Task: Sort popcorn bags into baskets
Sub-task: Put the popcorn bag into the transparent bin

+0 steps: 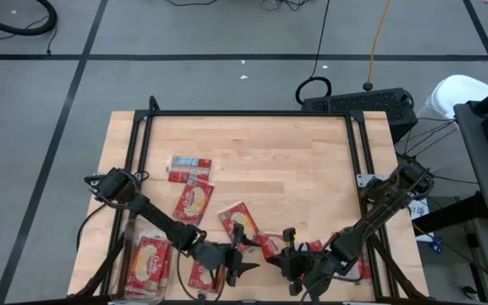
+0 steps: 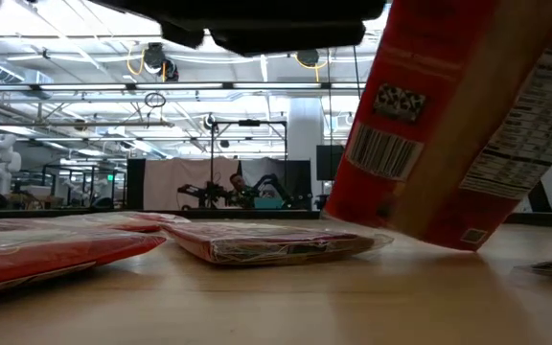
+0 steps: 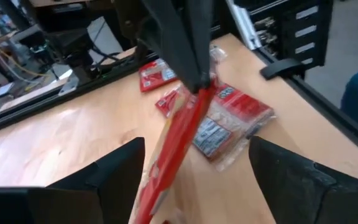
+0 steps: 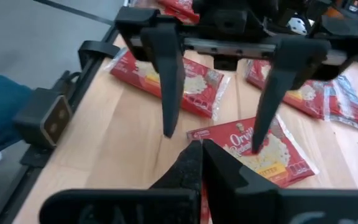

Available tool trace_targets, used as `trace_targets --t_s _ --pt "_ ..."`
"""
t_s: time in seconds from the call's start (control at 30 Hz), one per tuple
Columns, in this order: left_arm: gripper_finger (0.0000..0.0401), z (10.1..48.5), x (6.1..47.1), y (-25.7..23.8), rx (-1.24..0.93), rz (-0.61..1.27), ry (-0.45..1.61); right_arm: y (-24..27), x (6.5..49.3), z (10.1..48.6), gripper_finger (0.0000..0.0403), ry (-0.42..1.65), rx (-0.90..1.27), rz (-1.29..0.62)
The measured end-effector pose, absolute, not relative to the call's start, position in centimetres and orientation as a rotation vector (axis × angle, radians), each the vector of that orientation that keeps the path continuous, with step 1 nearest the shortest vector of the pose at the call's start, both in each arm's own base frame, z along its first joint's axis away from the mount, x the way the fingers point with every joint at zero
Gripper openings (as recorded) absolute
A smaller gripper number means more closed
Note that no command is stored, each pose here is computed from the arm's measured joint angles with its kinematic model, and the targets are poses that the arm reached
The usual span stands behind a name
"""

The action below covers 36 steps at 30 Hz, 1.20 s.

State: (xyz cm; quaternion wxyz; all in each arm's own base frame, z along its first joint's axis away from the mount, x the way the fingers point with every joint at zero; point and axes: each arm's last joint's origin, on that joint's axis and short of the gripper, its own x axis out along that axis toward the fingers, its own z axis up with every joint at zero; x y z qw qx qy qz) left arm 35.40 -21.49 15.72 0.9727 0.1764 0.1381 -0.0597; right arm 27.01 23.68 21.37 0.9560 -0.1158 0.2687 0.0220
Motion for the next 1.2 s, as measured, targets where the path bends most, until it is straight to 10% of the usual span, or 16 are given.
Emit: trace_targets --t_s 0.77,1.2 --pt "0.0031 14.6 36.5 -20.2 0.405 -0.135 0.287 22.0 28.7 21.6 0.0000 0.532 -0.242 -0.001" --pt "0.0030 14.6 36.6 -20.0 0.324 -0.105 0.296 21.7 27.0 24.8 0.0102 0.407 -0.039 -0.152"
